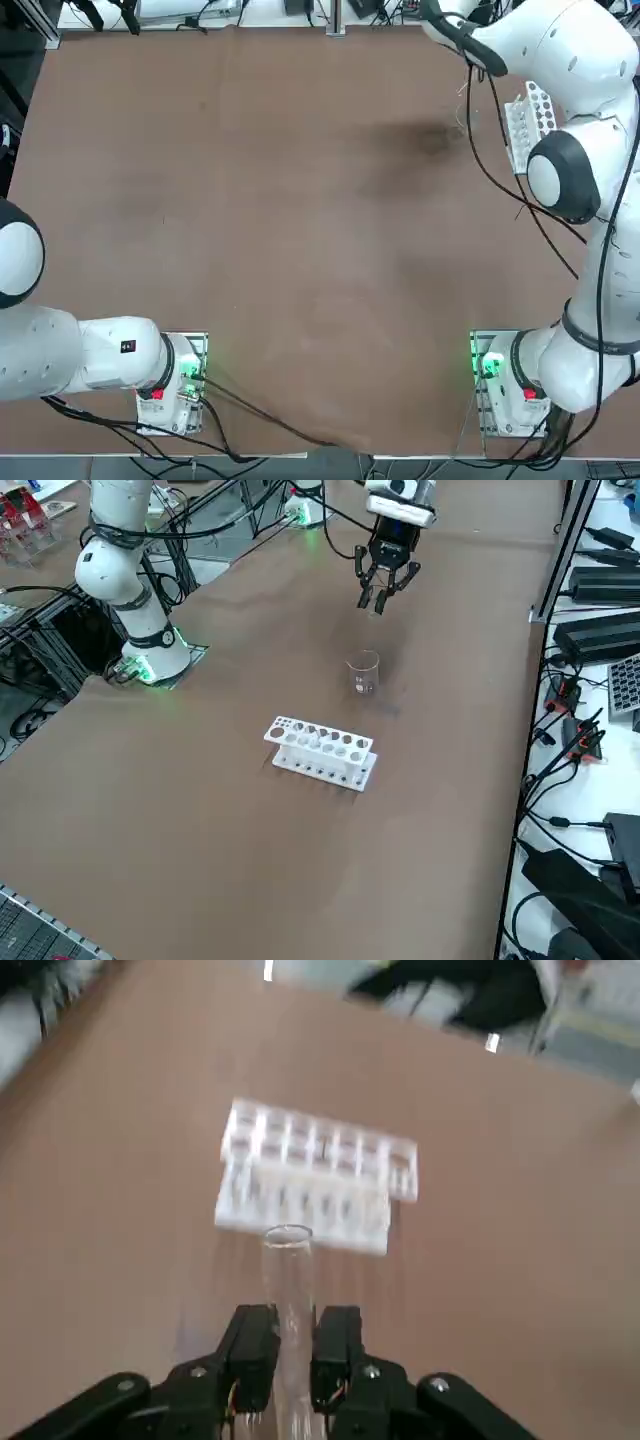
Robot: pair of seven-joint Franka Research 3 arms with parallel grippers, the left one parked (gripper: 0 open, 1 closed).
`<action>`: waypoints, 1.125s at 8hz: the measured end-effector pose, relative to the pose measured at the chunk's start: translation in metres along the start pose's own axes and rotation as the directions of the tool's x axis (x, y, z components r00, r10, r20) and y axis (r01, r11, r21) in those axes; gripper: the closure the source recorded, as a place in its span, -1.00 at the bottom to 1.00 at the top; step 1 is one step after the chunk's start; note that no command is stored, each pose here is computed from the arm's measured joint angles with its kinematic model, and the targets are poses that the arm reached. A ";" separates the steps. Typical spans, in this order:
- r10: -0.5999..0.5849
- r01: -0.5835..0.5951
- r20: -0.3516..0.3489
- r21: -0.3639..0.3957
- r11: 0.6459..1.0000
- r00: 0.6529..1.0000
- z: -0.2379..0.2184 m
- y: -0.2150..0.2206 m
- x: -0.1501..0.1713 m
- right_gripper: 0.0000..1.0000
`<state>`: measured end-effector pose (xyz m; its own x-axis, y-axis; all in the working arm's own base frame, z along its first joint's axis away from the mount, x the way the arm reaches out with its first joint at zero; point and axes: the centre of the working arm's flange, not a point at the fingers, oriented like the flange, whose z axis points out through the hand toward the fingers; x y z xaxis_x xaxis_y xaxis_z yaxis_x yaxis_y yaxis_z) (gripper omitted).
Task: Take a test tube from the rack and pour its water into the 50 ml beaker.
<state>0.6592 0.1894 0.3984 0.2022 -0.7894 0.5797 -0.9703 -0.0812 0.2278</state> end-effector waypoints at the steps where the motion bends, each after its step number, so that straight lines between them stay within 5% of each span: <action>1: -0.018 0.017 0.095 0.011 1.000 0.995 0.000 -0.003 -0.005 0.52; 4: -0.030 0.031 0.333 0.002 1.000 0.943 0.016 -0.012 0.007 0.52; 9: -0.093 0.116 0.482 -0.019 0.993 0.871 0.055 -0.016 -0.001 0.52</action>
<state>0.6669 0.1581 0.3513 0.2024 -0.9734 0.1071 -0.9376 -0.1610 0.3081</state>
